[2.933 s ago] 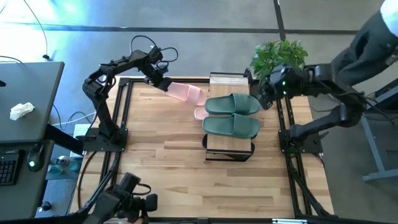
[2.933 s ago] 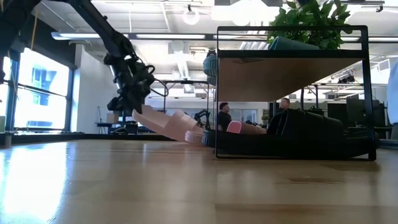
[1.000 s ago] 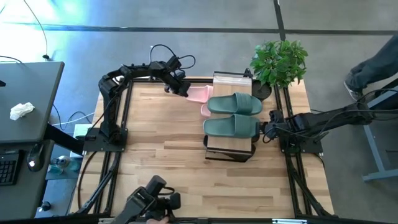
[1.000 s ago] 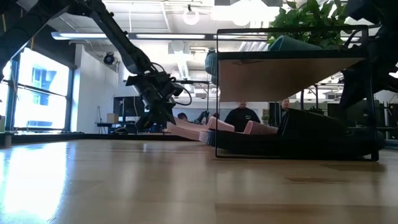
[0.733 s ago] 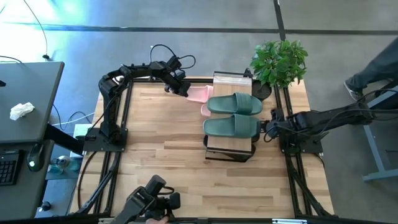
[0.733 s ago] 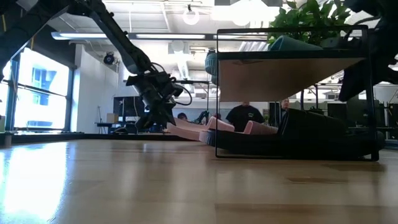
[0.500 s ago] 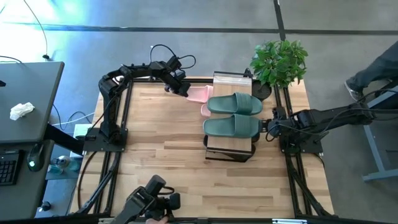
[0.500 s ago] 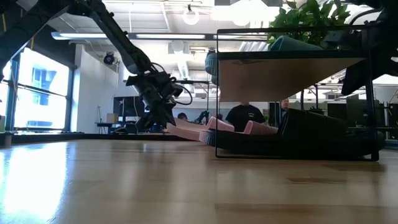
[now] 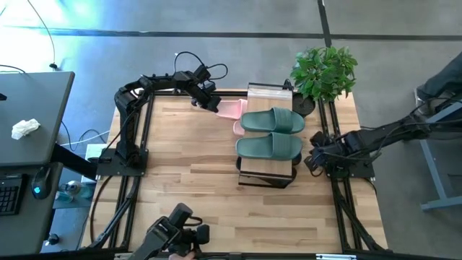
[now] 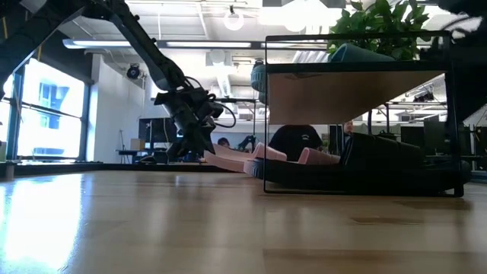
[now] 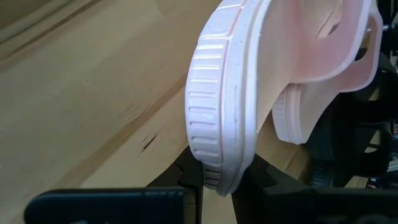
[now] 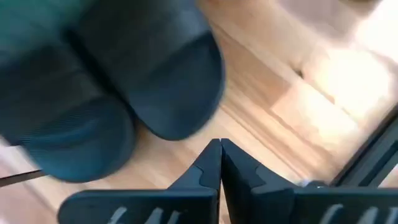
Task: Pick and place slides into the shelf
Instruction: Put the pink slipper under the shelf
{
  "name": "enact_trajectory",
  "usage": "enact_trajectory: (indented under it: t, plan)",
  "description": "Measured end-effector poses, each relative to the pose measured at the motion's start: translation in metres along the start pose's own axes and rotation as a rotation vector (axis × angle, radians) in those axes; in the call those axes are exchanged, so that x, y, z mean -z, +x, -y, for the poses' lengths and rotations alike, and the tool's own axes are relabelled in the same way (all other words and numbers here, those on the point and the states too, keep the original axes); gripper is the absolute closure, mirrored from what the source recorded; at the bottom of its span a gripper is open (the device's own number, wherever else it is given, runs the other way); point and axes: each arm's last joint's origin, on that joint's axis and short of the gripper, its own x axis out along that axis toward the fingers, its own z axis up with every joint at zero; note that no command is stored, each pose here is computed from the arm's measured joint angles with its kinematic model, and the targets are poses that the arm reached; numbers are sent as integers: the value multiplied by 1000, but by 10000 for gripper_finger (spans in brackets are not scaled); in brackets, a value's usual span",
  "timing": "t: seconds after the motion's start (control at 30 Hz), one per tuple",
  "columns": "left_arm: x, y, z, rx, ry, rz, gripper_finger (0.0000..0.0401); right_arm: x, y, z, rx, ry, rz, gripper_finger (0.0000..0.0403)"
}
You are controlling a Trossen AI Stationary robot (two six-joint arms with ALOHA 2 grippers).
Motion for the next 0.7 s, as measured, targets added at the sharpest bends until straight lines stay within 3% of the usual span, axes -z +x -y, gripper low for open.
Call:
enact_trajectory:
  t: [0.17,0.47,0.7]
  plan:
    - [0,0,0,1,17,1,364,17,27,-6,-133,-2,45,403]
    - [0,0,0,2,28,3,364,33,51,5,-46,12,70,403]
    - [0,1,2,0,32,0,364,40,67,9,-49,98,84,403]
